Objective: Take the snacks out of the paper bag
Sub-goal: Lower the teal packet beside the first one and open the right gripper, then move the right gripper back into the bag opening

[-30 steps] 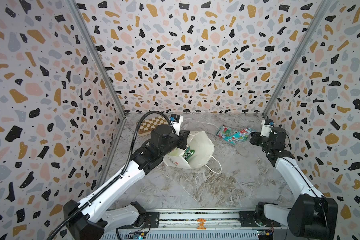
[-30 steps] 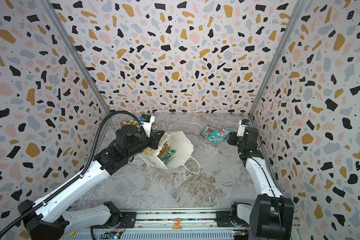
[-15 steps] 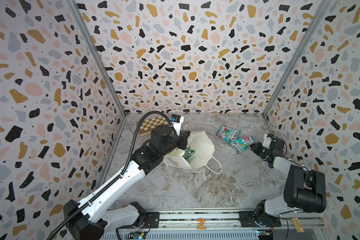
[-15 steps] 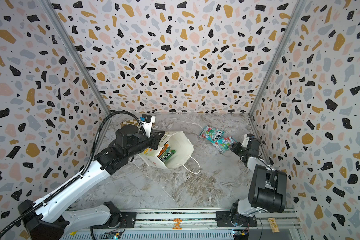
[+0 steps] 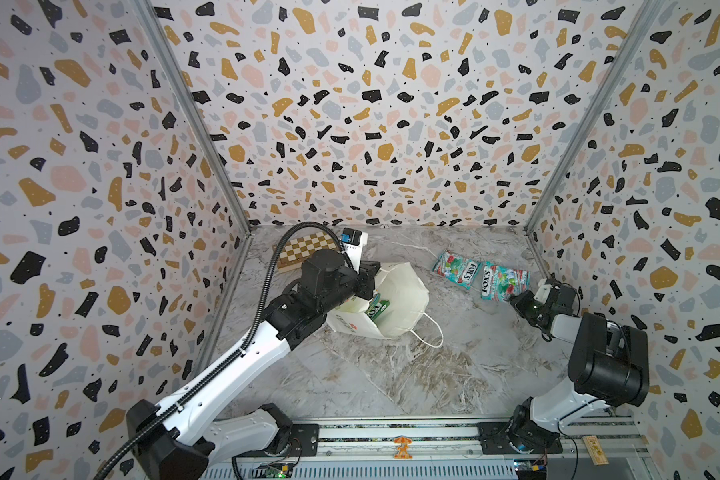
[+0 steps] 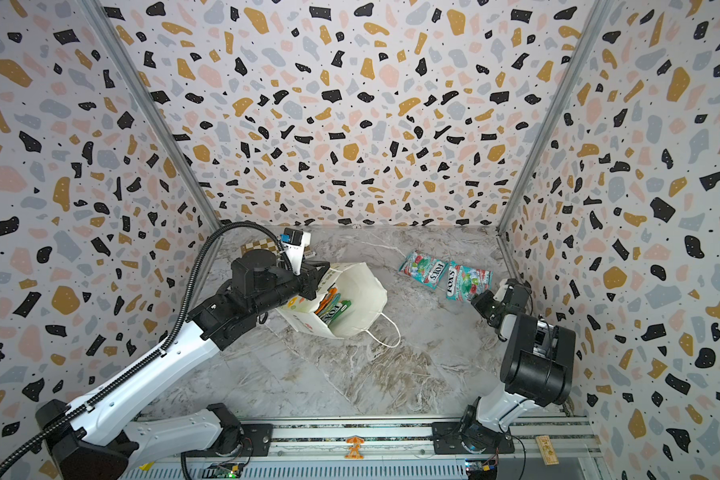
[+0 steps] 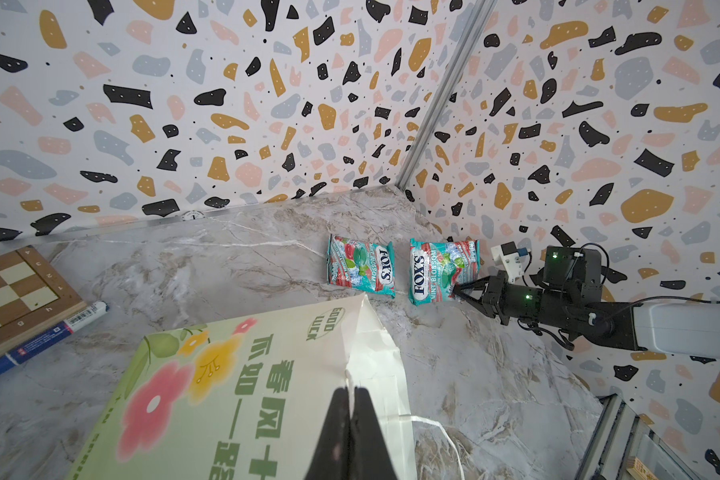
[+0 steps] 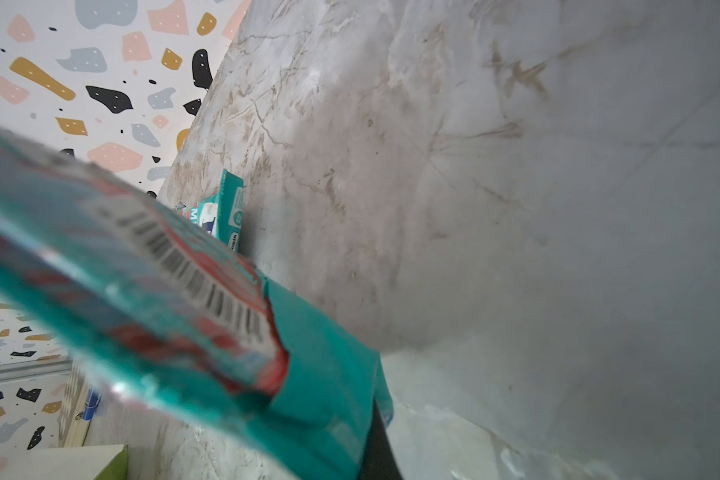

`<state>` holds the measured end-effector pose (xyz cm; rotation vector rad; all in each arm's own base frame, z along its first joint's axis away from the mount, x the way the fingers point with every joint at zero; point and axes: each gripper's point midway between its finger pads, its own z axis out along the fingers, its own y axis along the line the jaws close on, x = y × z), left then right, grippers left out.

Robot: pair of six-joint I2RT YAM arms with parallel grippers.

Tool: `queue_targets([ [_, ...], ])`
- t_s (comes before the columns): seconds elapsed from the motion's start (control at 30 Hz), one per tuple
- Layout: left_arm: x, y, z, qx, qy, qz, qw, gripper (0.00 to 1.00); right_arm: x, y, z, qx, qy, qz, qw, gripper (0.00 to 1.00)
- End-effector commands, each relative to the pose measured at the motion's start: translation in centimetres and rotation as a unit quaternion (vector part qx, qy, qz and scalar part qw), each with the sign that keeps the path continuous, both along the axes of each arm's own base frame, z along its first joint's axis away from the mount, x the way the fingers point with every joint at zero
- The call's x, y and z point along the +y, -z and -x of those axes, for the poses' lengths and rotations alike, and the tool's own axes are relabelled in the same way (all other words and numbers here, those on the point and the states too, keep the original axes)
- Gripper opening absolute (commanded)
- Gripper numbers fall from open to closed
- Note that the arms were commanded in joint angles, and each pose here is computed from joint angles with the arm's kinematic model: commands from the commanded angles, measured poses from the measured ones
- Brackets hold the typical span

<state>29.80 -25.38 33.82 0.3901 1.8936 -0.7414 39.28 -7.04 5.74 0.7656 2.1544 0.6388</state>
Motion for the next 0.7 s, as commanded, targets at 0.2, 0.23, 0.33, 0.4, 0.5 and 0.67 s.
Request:
queue_targets([
  [0.2, 0.1, -1.8, 0.4, -0.033, 0.006, 0.014, 0.999, 0.0, 0.2, 0.6, -1.3, 0.001, -0.019, -0.016, 1.0, 0.02],
  [0.23, 0.1, -1.8, 0.5, -0.033, 0.006, 0.014, 0.999, 0.0, 0.1, 0.5, -1.4, 0.0, -0.019, -0.016, 1.0, 0.08],
  [0.33, 0.2, -1.8, 0.4, -0.035, 0.004, 0.012, 0.999, 0.0, 0.0, 0.4, -1.8, -0.001, -0.02, -0.013, 1.0, 0.16],
  [0.4, 0.2, -1.8, 0.5, -0.035, 0.004, 0.012, 0.999, 0.0, -0.2, 0.3, -2.0, 0.0, -0.02, -0.009, 1.0, 0.27],
  [0.5, 0.2, -1.8, 0.4, -0.036, 0.004, 0.012, 0.999, 0.0, -0.3, 0.1, -2.2, 0.001, -0.022, -0.005, 1.0, 0.41],
  [0.67, 0.2, -1.8, 0.4, -0.036, 0.004, 0.011, 0.999, 0.0, -0.5, -0.6, -2.0, -0.001, -0.017, 0.021, 1.0, 0.58],
])
